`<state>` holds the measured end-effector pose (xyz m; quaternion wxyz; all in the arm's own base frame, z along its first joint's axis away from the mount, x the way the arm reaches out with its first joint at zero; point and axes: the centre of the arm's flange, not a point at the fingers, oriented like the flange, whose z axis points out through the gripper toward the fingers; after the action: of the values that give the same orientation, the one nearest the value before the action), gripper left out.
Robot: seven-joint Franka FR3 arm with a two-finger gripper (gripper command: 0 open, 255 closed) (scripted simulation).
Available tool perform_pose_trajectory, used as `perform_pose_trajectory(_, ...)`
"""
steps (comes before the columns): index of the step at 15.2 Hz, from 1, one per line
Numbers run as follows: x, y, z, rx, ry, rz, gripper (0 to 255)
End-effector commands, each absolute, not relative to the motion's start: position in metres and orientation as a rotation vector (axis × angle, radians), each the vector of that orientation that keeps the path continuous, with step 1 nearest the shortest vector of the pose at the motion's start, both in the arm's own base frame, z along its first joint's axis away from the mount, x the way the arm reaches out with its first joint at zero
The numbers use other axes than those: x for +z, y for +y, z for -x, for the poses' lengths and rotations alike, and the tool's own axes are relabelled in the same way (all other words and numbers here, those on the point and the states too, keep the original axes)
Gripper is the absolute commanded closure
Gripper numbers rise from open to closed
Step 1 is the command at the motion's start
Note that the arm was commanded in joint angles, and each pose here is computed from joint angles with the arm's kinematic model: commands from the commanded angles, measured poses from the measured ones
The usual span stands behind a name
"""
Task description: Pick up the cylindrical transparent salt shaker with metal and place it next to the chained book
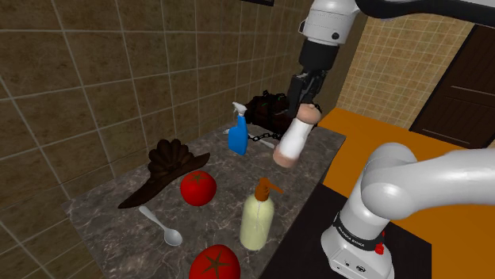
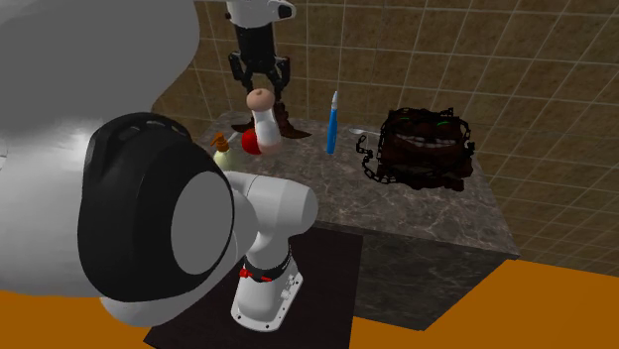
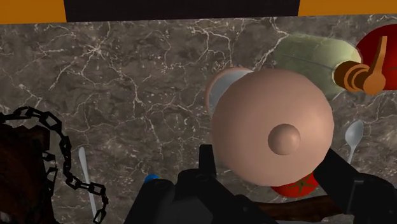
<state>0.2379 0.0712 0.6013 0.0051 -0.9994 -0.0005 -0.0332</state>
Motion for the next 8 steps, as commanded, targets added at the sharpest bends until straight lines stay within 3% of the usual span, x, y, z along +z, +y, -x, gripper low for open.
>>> perform_pose_trajectory(1, 0.612, 0.072, -0.239, -0.104, -0.001, 3.130, 255)
perform_pose_trajectory(8, 0.649, 0.072, -0.239, -0.104, -0.002, 3.130, 255)
